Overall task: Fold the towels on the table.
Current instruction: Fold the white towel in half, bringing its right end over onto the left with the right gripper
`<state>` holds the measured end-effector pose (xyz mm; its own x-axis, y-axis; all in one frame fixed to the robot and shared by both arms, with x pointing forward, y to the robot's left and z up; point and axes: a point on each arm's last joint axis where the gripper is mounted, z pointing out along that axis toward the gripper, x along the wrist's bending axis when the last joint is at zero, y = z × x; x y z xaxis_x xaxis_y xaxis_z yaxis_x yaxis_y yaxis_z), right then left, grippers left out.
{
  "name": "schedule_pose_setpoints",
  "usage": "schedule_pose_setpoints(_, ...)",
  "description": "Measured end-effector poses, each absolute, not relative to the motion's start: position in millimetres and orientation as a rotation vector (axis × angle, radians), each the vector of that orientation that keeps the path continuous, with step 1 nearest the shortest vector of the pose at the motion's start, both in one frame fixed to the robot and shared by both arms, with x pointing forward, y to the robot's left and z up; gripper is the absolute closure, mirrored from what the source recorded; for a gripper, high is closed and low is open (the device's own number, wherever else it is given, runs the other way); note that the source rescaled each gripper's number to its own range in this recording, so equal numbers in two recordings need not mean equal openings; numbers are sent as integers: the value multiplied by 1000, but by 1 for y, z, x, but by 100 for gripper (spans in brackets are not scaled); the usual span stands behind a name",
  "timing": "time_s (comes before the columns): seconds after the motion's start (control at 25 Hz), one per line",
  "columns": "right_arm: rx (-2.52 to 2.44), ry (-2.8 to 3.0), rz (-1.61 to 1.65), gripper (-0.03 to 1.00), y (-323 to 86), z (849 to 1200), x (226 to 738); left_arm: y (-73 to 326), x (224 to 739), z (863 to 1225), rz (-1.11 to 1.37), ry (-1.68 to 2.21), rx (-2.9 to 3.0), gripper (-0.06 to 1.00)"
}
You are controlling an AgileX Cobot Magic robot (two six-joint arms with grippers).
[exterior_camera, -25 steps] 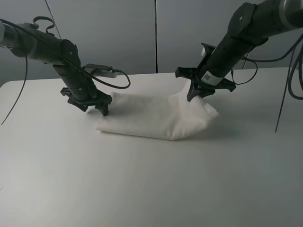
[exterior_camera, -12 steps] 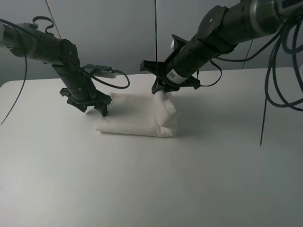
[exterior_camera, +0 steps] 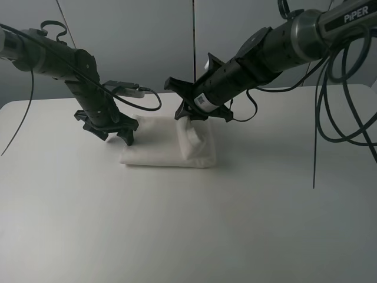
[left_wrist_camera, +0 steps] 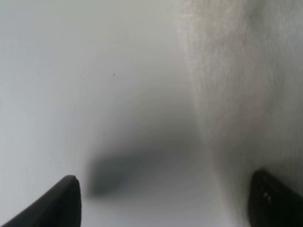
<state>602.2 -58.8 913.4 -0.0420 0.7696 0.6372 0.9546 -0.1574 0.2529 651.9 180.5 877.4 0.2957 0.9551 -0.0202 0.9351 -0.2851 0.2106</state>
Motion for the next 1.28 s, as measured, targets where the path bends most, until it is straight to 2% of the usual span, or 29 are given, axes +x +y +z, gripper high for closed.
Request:
schedule_pose_setpoints(0.32, -1889, -1741, -1168, 94, -49, 917, 608, 179, 651, 877, 141, 1756, 2370, 3)
schedule_pose_setpoints(0.72, -1896, -1708, -1193, 94, -48, 916, 610, 178, 650, 877, 119, 1744, 2370, 3)
schedule_pose_setpoints(0.96, -1878, -1613, -1159, 94, -41, 894, 613, 178, 650, 877, 117, 1743, 2370, 3)
schedule_pose_setpoints(1.28, -1808, -1572, -1197, 94, -32, 888, 619, 177, 651, 879, 117, 1728, 2378, 3)
